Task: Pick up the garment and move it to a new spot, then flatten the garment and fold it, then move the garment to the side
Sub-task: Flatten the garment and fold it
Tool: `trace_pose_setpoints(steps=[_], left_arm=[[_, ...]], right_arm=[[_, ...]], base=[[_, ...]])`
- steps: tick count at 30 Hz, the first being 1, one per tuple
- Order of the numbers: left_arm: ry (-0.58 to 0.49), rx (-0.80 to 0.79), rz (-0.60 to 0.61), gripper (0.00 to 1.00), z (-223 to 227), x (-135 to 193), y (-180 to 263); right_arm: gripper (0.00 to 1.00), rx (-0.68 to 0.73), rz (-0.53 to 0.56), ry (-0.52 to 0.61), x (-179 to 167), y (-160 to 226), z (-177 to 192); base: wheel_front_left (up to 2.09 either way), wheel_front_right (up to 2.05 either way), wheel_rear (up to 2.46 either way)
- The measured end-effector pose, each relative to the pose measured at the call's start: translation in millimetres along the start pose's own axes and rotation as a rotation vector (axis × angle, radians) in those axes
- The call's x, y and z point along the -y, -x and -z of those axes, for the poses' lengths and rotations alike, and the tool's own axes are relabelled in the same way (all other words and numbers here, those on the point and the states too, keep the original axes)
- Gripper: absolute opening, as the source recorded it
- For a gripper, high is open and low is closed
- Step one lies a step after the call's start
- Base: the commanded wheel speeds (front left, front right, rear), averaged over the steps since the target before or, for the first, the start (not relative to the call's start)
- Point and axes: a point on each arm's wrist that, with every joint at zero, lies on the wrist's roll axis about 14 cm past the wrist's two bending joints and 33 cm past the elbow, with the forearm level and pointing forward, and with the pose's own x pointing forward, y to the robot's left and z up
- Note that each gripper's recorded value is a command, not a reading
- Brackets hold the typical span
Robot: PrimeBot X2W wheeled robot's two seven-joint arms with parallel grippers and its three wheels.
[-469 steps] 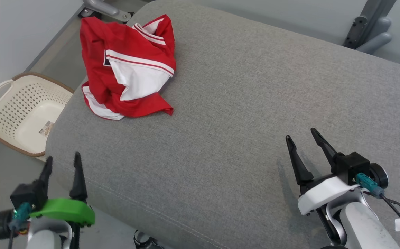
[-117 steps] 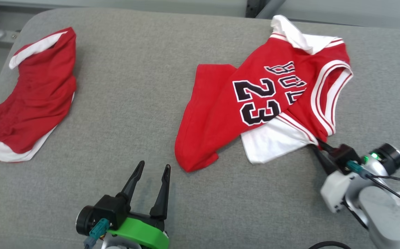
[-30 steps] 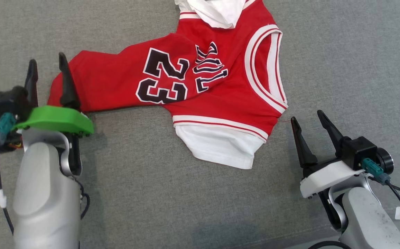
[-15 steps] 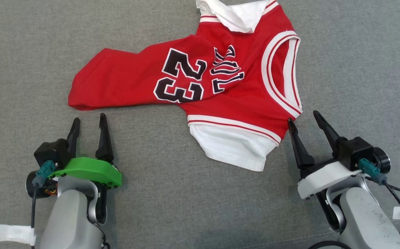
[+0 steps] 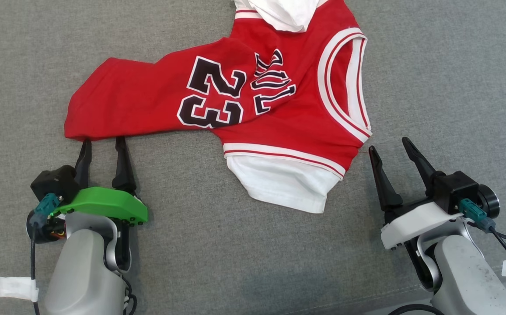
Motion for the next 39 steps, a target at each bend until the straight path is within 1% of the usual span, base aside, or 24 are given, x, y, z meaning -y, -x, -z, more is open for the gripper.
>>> trace_pose_setpoints(steps=[1,2,3,4,9,14,18,20,28,29,30,34,36,39], left_arm=[[0.004,0.000,-0.005,0.80,0.3,-1.3,-0.5],[0.010,0.002,-0.014,0.45,-0.2,-3.2,-1.4],[0.010,0.002,-0.014,0.08,-0.2,-3.2,-1.4],[0.012,0.005,-0.021,0.00,-1.2,-4.8,-2.5],[0.002,0.017,-0.025,0.00,-7.1,-7.7,-1.7],[-0.020,0.011,0.001,0.00,-7.7,-5.8,15.2],[-0.040,0.079,0.037,0.00,-31.4,1.7,30.1],[-0.059,0.089,0.048,0.00,-35.1,2.4,41.5],[-0.086,0.200,0.014,0.00,-68.1,-9.1,88.2],[-0.088,0.214,0.008,0.47,-71.5,-10.1,94.7],[-0.089,0.227,0.002,1.00,-74.3,-11.0,100.7],[-0.094,0.255,-0.034,1.00,-76.1,-16.5,128.2],[-0.118,0.254,-0.040,1.00,-72.3,-16.7,140.7],[-0.124,0.244,-0.067,1.00,-64.8,-22.7,156.0]], right_arm=[[1.00,-0.001,0.001,0.000,0.3,-0.1,0.4],[1.00,-0.001,0.001,0.000,0.5,-0.5,0.5],[1.00,-0.001,0.001,0.000,0.5,-0.5,0.5],[1.00,-0.001,0.001,0.001,0.6,-1.1,0.3],[1.00,0.010,-0.004,-0.001,-1.7,-3.0,-3.5],[1.00,0.027,-0.015,-0.006,-7.3,-0.2,-10.2],[1.00,0.046,-0.030,-0.032,-18.0,4.6,-17.2],[1.00,0.054,-0.041,-0.041,-24.3,7.9,-20.1],[1.00,0.101,-0.098,-0.072,-53.6,20.8,-37.4],[1.00,0.109,-0.102,-0.072,-55.8,22.5,-40.5],[1.00,0.116,-0.104,-0.073,-57.0,24.6,-43.0],[1.00,0.133,-0.104,-0.077,-59.4,37.6,-47.8],[1.00,0.145,-0.098,-0.077,-58.4,43.7,-50.9],[1.00,0.163,-0.090,-0.077,-56.8,51.7,-55.8]], base=[[0.00,0.00,0.00],[0.00,0.00,0.00],[0.00,0.00,0.00],[0.00,0.00,0.00],[0.00,0.00,0.00],[0.00,0.00,0.00],[0.00,0.00,0.00],[0.00,0.00,0.00],[0.00,0.00,0.00],[0.00,0.00,0.00],[0.00,0.00,0.00],[0.00,0.00,0.00],[0.00,0.00,0.00],[0.00,0.00,0.00]])
